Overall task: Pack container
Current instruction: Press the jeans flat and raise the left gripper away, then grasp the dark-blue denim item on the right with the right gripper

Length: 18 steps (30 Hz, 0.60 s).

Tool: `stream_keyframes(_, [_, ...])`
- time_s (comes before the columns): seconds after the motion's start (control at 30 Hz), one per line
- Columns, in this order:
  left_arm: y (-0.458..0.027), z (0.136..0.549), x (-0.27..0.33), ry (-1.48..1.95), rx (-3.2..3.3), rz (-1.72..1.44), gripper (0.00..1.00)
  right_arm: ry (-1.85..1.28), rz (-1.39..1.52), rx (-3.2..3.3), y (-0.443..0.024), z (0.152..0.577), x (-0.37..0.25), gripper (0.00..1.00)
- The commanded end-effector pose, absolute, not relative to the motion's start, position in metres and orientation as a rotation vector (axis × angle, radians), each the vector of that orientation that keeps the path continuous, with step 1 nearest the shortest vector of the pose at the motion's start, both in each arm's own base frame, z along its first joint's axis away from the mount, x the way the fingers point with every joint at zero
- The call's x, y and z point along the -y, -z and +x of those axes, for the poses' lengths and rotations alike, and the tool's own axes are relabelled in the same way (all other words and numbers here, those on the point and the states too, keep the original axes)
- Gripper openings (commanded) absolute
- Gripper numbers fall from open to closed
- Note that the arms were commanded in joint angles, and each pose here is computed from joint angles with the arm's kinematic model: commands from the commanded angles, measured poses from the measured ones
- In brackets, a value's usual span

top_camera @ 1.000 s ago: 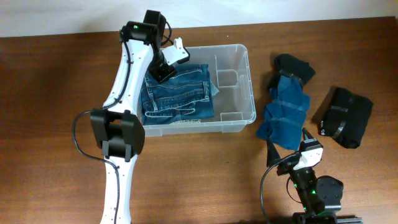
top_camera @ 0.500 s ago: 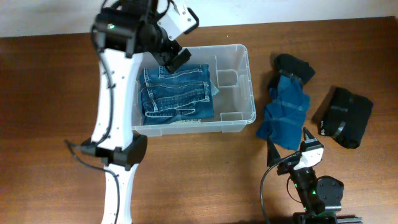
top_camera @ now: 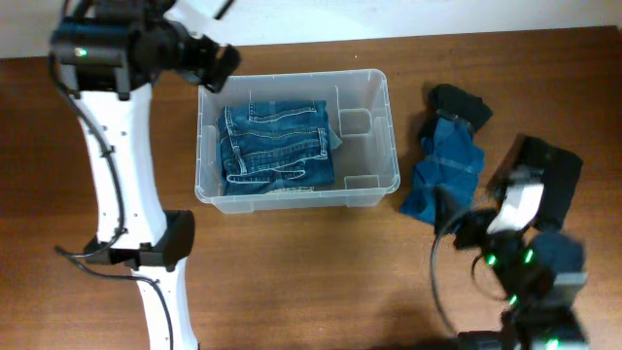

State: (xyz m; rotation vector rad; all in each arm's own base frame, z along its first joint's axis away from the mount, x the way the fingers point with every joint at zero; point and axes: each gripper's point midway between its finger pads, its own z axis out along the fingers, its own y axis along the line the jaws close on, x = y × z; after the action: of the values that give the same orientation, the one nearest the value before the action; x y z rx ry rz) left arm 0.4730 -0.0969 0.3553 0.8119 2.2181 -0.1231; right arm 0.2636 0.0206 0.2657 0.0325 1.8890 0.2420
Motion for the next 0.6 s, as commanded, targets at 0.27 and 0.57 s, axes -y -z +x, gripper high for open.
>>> stream_keyframes(0.27, [-0.359, 0.475, 0.073, 0.144, -2.249, 0.690, 0.99, -0.122, 0.085, -2.478, -0.229, 0.329, 0.006, 0.98])
stream_keyframes(0.57, [-0.359, 0.475, 0.073, 0.143, -2.248, 0.689, 0.99, -0.581, 0.246, -2.642, -0.152, 0.329, 0.038, 0.98])
